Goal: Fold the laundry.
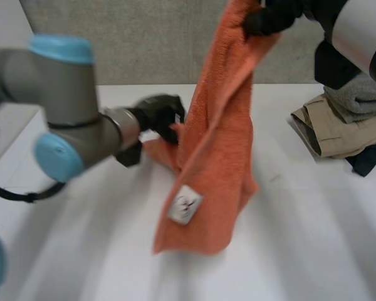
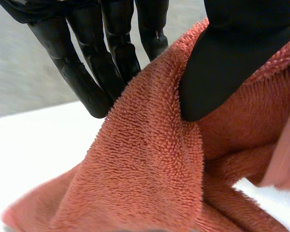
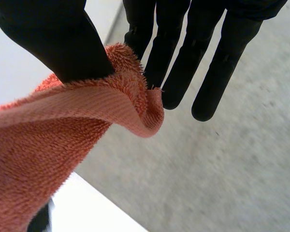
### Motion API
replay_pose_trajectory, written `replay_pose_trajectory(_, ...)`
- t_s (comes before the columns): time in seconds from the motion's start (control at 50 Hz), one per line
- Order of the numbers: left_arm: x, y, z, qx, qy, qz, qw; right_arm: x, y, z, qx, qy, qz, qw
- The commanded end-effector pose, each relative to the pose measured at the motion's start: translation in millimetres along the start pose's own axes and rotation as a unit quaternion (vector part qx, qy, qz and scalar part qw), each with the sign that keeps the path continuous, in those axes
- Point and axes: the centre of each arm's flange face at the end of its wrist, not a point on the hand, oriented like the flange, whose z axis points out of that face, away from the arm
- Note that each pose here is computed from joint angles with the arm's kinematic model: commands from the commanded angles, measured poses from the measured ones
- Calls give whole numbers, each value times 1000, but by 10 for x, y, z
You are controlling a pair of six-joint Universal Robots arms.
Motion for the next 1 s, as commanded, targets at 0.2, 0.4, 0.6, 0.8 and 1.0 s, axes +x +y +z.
replay_pose_trajectory(0.2, -117, -427, -927, 23, -31, 74, 996, 625, 1474, 122, -226, 23, -122, 966)
replay_pose_trajectory(0.4, -418, 393, -215, -103, -88, 106, 985, 531, 2354, 72, -327, -43, -180, 927)
replay_pose_trajectory(0.6, -683, 283, 301, -70, -160, 168, 970, 369, 2406, 57, -296, -30, -210, 931)
replay_pose_trajectory(0.8, -754, -117, 590, 70, -170, 281, 942, 200, 2439, 8, -285, -8, -232, 930)
replay_pose_trajectory(1.0, -707, -189, 139, 46, -184, 273, 943, 191, 2512, -27, -286, 0, -235, 929)
